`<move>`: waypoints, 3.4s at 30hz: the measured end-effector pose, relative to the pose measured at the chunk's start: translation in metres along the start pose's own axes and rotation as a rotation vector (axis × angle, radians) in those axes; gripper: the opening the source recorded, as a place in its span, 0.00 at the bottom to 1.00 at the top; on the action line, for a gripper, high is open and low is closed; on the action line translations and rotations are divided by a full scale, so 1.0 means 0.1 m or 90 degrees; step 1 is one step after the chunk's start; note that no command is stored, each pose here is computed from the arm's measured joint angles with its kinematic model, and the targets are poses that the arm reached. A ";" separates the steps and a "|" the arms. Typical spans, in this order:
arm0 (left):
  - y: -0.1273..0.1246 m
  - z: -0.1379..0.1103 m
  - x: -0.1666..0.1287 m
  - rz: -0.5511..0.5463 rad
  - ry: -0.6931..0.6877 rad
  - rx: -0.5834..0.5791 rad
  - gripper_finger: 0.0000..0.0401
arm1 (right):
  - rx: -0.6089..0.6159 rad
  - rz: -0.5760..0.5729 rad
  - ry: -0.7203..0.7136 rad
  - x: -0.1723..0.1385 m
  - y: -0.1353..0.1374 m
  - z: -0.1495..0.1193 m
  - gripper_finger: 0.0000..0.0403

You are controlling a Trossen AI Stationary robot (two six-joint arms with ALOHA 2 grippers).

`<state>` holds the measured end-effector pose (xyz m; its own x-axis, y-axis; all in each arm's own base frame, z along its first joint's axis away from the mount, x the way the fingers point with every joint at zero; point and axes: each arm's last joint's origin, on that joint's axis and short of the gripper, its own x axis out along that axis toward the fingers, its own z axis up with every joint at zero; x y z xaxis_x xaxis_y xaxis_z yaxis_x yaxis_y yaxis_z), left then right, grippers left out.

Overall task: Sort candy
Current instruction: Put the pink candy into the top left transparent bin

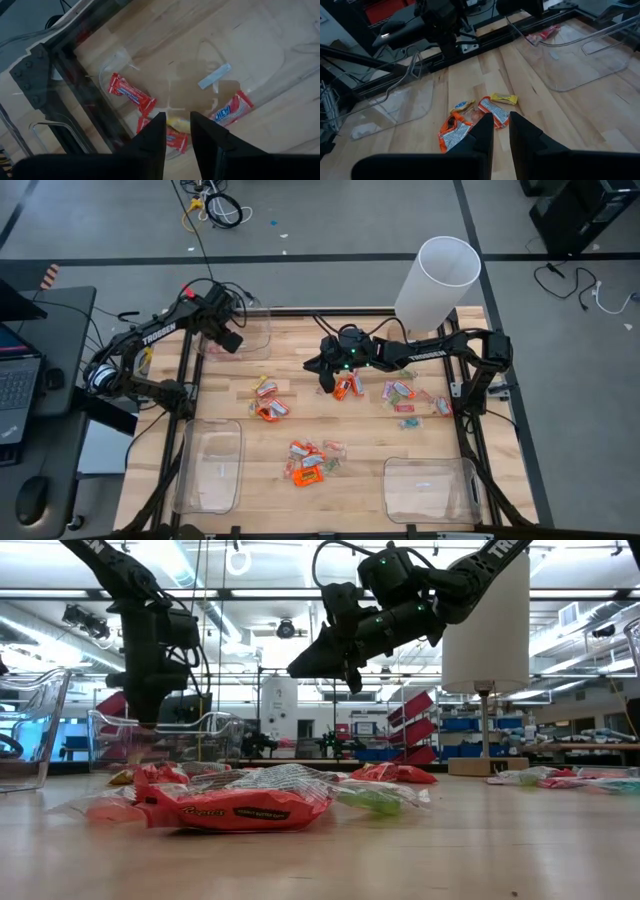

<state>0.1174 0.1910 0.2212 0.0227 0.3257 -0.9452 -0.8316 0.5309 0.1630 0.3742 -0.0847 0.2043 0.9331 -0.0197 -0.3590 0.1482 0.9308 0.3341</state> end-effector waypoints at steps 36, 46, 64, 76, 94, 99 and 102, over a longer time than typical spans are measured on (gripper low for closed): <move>-0.23 0.31 -0.74 -0.205 -0.217 0.086 0.28 | -0.034 -0.321 0.196 -0.13 -0.30 -0.32 0.12; -0.43 0.15 -1.12 -0.261 -0.330 0.134 0.28 | 0.113 -0.399 0.281 -0.25 -0.40 -0.47 0.12; -0.67 0.01 -1.28 -0.309 -0.355 0.206 0.28 | -0.030 -0.370 0.424 -0.32 -0.33 -0.61 0.12; -0.80 -0.04 -1.32 -0.334 -0.351 0.237 0.28 | -0.240 -0.316 0.531 -0.37 -0.30 -0.67 0.17; -0.98 -0.13 -1.38 -0.365 -0.352 0.302 0.28 | -0.414 -0.223 0.565 -0.34 -0.24 -0.67 0.31; -1.01 -0.15 -1.39 -0.370 -0.353 0.315 0.28 | -0.426 -0.218 0.567 -0.33 -0.25 -0.68 0.31; -1.03 -0.16 -1.39 -0.374 -0.353 0.321 0.28 | -0.428 -0.219 0.563 -0.33 -0.28 -0.70 0.32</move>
<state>0.1904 0.0784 0.3314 0.7285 0.1560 -0.6670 -0.2697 0.9604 -0.0700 0.3169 -0.0843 0.1460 0.2841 -0.2938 -0.9127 -0.1020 0.9372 -0.3335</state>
